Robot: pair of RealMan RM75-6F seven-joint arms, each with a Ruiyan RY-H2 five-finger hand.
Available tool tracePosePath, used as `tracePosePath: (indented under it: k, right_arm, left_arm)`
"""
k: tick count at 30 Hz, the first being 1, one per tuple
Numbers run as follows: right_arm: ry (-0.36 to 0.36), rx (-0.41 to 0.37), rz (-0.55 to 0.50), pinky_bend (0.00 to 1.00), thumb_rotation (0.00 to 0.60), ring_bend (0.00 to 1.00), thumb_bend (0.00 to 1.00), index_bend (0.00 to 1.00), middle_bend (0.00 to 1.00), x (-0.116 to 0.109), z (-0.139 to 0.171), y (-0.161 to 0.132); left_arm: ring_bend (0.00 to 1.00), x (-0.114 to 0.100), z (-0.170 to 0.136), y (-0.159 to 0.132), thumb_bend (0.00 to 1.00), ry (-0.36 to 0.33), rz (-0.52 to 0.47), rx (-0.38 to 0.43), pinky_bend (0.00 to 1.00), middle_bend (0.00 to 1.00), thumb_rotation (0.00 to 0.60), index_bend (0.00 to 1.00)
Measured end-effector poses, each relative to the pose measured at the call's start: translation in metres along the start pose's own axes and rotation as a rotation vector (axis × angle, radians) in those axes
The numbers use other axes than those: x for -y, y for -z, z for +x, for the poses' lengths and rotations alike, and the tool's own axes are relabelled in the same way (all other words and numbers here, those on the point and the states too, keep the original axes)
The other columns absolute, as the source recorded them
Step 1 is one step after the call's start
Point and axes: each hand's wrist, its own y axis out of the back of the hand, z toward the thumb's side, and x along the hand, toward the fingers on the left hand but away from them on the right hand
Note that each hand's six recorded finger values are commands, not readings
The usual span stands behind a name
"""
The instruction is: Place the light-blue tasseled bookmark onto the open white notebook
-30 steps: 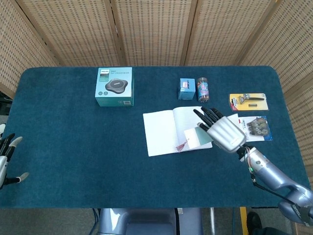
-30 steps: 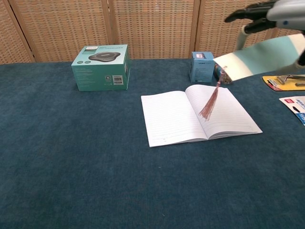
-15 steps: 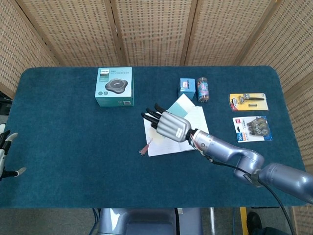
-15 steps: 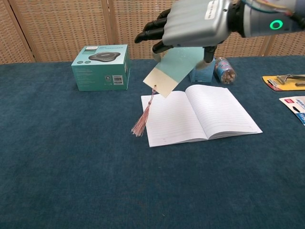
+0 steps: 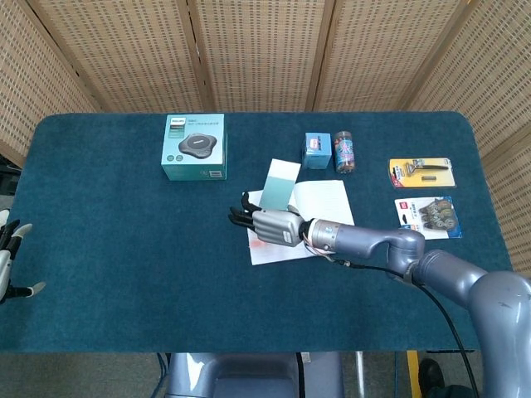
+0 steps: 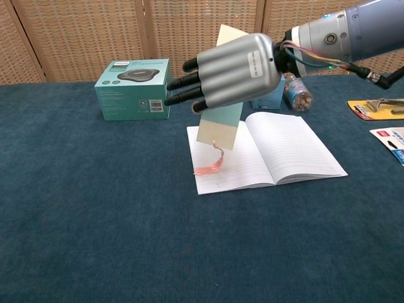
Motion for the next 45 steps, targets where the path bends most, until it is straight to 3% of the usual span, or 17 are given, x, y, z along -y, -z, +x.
tracePosePath:
  k: [6, 13, 14, 16, 19, 30, 33, 35, 37, 39, 45]
  right_arm:
    - [0.032, -0.091, 0.068, 0.23, 0.6, 0.0, 0.36, 0.56, 0.03, 0.003, -0.007, -0.017]
    - [0.022, -0.117, 0.082, 0.23, 0.6, 0.0, 0.36, 0.54, 0.02, 0.009, -0.014, -0.028]
    - [0.022, -0.12, 0.084, 0.23, 0.6, 0.0, 0.36, 0.5, 0.01, 0.01, -0.014, -0.03]
    - [0.028, -0.12, 0.099, 0.23, 0.6, 0.0, 0.36, 0.21, 0.0, 0.01, -0.014, -0.031]
    - [0.025, -0.103, 0.129, 0.23, 0.6, 0.0, 0.37, 0.01, 0.0, 0.012, -0.015, -0.03]
    - [-0.005, -0.044, 0.141, 0.19, 0.6, 0.0, 0.37, 0.0, 0.0, 0.023, 0.001, -0.024]
    - [-0.005, -0.015, 0.121, 0.19, 0.6, 0.0, 0.46, 0.0, 0.0, 0.023, 0.008, -0.02]
    - [0.001, 0.032, 0.066, 0.19, 0.6, 0.0, 0.62, 0.0, 0.0, 0.022, 0.013, -0.015]
    - [0.004, 0.096, -0.048, 0.19, 0.6, 0.0, 0.88, 0.0, 0.0, 0.02, 0.019, -0.011]
    - [0.009, 0.161, -0.204, 0.19, 0.6, 0.0, 1.0, 0.0, 0.0, 0.017, 0.024, -0.008]
    - [0.01, 0.33, -0.727, 0.19, 0.6, 0.0, 1.0, 0.0, 0.0, 0.007, 0.026, -0.001]
  left_arm:
    - [0.0, 0.003, 0.0, -0.002, 0.0, 0.009, 0.007, 0.006, 0.0, 0.0, 0.6, 0.0]
    - [0.0, 0.002, 0.001, -0.002, 0.0, 0.01, 0.005, 0.003, 0.0, 0.0, 0.6, 0.0]
    - [0.0, 0.002, 0.001, -0.001, 0.0, 0.01, 0.005, 0.001, 0.0, 0.0, 0.6, 0.0]
    - [0.0, 0.003, 0.002, -0.001, 0.0, 0.013, 0.006, 0.0, 0.0, 0.0, 0.6, 0.0]
    - [0.0, 0.003, 0.003, -0.001, 0.0, 0.018, 0.007, -0.001, 0.0, 0.0, 0.6, 0.0]
    - [0.0, 0.004, 0.002, -0.002, 0.0, 0.02, 0.009, 0.009, 0.0, 0.0, 0.6, 0.0]
    - [0.0, 0.005, 0.001, -0.004, 0.0, 0.024, 0.012, 0.016, 0.0, 0.0, 0.6, 0.0]
    - [0.0, 0.005, 0.001, -0.005, 0.0, 0.024, 0.013, 0.02, 0.0, 0.0, 0.6, 0.0]
    - [0.0, 0.005, 0.001, -0.006, 0.0, 0.025, 0.014, 0.021, 0.0, 0.0, 0.6, 0.0]
    - [0.0, 0.006, 0.001, -0.007, 0.0, 0.028, 0.017, 0.024, 0.0, 0.0, 0.6, 0.0]
    - [0.0, 0.007, 0.001, -0.011, 0.0, 0.031, 0.022, 0.034, 0.0, 0.0, 0.6, 0.0]
